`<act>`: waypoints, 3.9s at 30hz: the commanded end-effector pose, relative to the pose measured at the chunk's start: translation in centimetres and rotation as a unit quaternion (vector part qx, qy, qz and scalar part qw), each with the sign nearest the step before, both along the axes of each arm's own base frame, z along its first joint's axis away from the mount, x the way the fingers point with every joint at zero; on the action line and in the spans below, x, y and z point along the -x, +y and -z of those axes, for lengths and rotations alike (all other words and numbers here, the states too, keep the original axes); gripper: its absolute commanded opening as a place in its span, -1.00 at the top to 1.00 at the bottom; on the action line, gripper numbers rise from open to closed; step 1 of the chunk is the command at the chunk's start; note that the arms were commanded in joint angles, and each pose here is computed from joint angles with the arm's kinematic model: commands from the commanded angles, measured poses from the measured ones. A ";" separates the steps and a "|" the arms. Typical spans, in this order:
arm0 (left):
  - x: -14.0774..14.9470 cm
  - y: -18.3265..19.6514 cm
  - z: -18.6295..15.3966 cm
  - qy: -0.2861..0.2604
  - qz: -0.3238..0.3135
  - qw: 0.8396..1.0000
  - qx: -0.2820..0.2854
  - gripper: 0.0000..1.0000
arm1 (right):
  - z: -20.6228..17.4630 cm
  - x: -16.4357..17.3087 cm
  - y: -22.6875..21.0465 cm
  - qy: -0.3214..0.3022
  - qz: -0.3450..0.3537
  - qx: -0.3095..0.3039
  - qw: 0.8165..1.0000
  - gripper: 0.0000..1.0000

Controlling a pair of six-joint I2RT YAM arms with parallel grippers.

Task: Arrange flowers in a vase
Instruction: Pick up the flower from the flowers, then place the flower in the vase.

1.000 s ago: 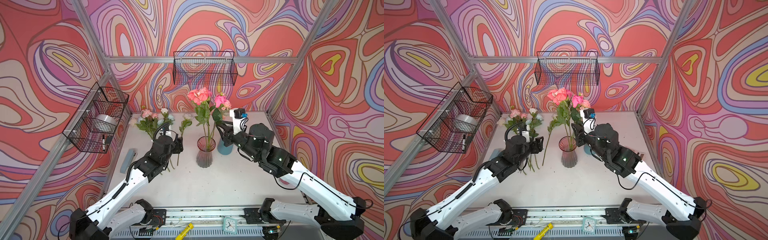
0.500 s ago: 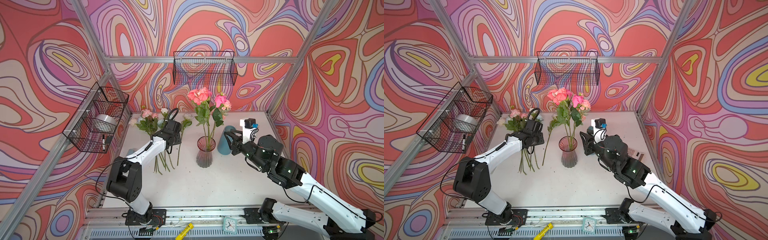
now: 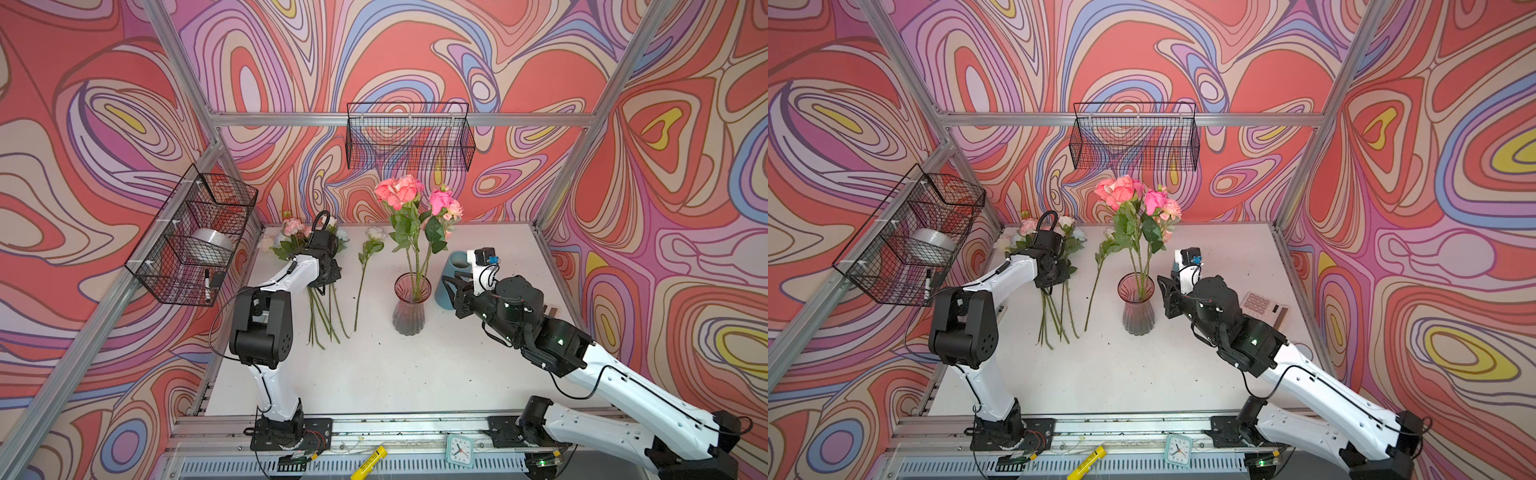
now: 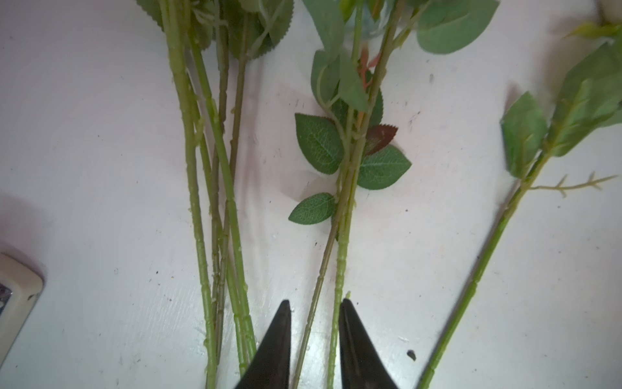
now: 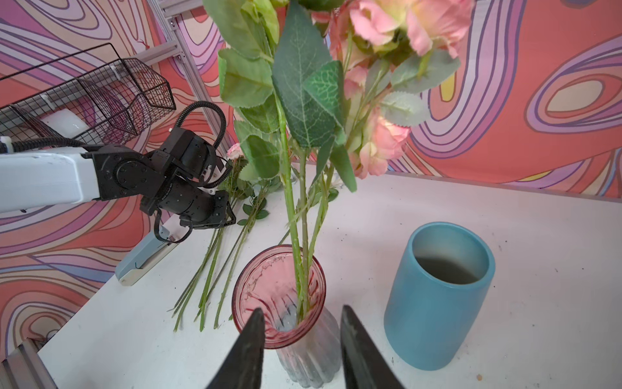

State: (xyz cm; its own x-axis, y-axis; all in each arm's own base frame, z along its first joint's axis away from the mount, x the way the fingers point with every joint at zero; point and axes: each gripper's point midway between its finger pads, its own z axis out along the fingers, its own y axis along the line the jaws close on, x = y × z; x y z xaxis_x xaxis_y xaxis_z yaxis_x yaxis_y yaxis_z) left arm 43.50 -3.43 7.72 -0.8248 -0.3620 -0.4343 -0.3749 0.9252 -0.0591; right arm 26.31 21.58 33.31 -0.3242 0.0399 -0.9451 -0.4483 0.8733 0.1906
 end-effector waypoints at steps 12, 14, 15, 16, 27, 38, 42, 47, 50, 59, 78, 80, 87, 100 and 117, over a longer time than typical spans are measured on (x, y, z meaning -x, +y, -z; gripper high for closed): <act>3.8 1.9 3.7 0.029 -0.082 0.996 0.012 0.49 | 1.0 -0.2 0.6 0.011 -0.005 -0.003 1.000 0.25; 3.7 1.8 4.3 0.036 -0.080 0.996 0.013 0.51 | 0.9 -0.2 0.6 0.012 -0.005 -0.005 1.000 0.24; 3.6 1.7 4.6 0.038 -0.077 0.996 0.013 0.55 | 0.8 -0.1 0.5 0.011 -0.005 -0.006 1.000 0.24; 3.7 1.6 4.8 0.041 -0.074 0.996 0.014 0.58 | 0.8 -0.1 0.5 0.011 -0.005 -0.006 1.000 0.24; 3.3 -0.2 1.5 0.009 -0.031 0.999 0.026 1.00 | 0.8 0.0 0.4 0.016 -0.005 -0.011 1.000 0.25; 4.8 -3.6 -10.2 -0.116 0.039 0.992 0.025 1.00 | 0.2 0.1 1.1 0.019 -0.017 -0.026 0.999 0.26; 5.8 -4.6 -12.2 -0.142 0.060 0.986 0.060 1.00 | 0.0 0.0 1.4 0.022 -0.020 -0.028 0.999 0.26; 7.3 -7.2 -10.3 -0.125 0.099 0.978 0.132 1.00 | -0.4 0.0 1.6 0.022 -0.022 -0.036 0.999 0.27; 7.7 -8.7 -8.2 -0.101 0.129 0.973 0.164 1.00 | -0.6 0.0 1.7 0.022 -0.024 -0.039 0.999 0.27; 4.9 -11.0 -12.2 -0.165 0.168 0.953 0.192 1.00 | -1.1 0.0 2.2 0.023 -0.034 -0.050 0.998 0.29; 20.2 -14.1 -30.3 -0.522 0.371 0.750 0.168 1.00 | -9.4 2.1 7.5 -0.033 -0.190 -0.083 0.978 -0.16; 20.9 -15.4 -31.0 -0.521 0.394 0.738 0.170 1.00 | -10.5 2.6 8.9 -0.034 -0.227 -0.099 0.968 -0.21; 21.6 -20.4 -31.2 -0.504 0.460 0.717 0.146 1.00 | -12.7 2.2 11.2 -0.040 -0.260 -0.122 0.957 -0.24; 21.7 -21.5 -30.9 -0.496 0.466 0.712 0.173 1.00 | -13.1 1.5 11.2 -0.043 -0.245 -0.134 0.959 0.96; 21.2 -20.0 -30.8 -0.520 0.424 0.722 0.168 -0.12 | -15.3 0.9 10.5 -0.083 -0.221 -0.140 0.962 1.00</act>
State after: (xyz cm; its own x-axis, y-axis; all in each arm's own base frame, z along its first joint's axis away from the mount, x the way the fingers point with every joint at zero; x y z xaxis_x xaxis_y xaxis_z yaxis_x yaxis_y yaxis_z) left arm 22.20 -24.02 37.69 -0.1411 -0.1080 -0.9841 0.7440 0.6442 -0.1774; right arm 25.15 32.77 46.40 -0.2770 0.1595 -0.9475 -0.8107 0.4905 0.3196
